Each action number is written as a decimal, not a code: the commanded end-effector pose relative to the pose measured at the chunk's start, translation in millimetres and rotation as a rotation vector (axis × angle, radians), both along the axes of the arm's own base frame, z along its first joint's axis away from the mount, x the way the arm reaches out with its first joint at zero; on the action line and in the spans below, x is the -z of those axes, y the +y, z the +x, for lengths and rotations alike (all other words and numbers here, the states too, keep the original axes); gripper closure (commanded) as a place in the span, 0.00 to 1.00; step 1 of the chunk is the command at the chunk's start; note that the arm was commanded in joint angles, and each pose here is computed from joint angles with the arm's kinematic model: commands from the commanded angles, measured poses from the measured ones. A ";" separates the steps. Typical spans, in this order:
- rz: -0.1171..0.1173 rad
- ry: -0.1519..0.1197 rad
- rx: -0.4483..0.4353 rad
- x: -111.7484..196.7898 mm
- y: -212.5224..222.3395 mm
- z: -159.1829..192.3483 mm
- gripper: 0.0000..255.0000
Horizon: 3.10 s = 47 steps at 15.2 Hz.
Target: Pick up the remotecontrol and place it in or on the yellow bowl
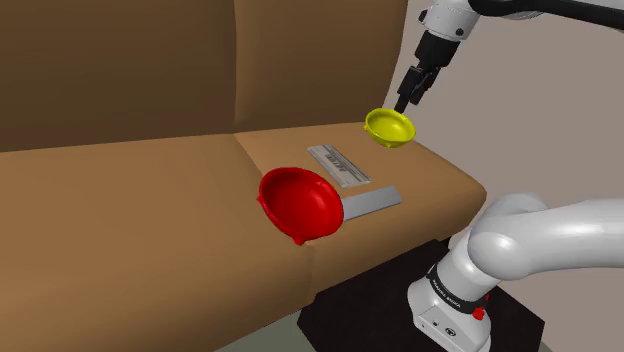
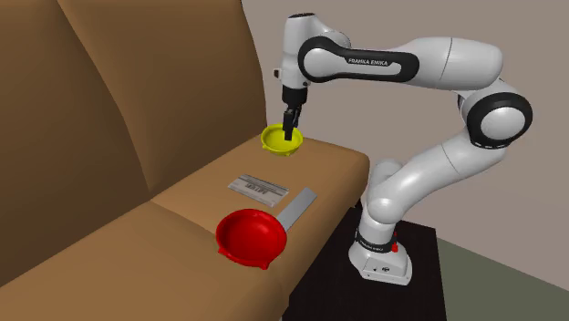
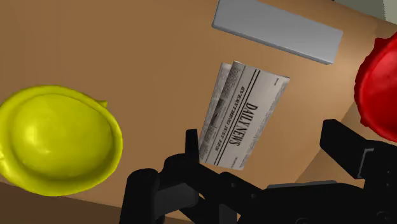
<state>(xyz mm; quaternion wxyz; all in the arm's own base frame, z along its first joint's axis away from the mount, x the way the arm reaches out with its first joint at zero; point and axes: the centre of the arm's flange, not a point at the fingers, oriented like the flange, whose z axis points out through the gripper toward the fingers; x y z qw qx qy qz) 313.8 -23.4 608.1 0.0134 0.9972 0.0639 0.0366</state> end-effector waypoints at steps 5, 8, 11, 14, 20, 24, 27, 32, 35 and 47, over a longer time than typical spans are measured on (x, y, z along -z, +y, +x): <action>0.039 -0.062 0.407 40.3 4.8 -42.6 0.00; 0.068 -0.108 0.712 71.8 20.1 -69.6 0.00; 0.097 -0.154 1.018 103.8 43.5 -89.2 0.00; 0.127 -0.200 1.323 135.7 72.4 -99.2 0.00; 0.185 -0.292 1.933 197.1 133.9 -86.9 0.00; 0.195 -0.309 2.040 217.3 141.7 -78.2 0.00; 0.195 -0.309 2.040 232.5 138.7 -74.8 0.00; 0.195 -0.309 2.040 245.5 136.1 -71.9 0.00; 0.195 -0.309 2.040 245.5 136.1 -71.9 0.00; 0.195 -0.309 2.040 245.5 136.1 -71.9 1.00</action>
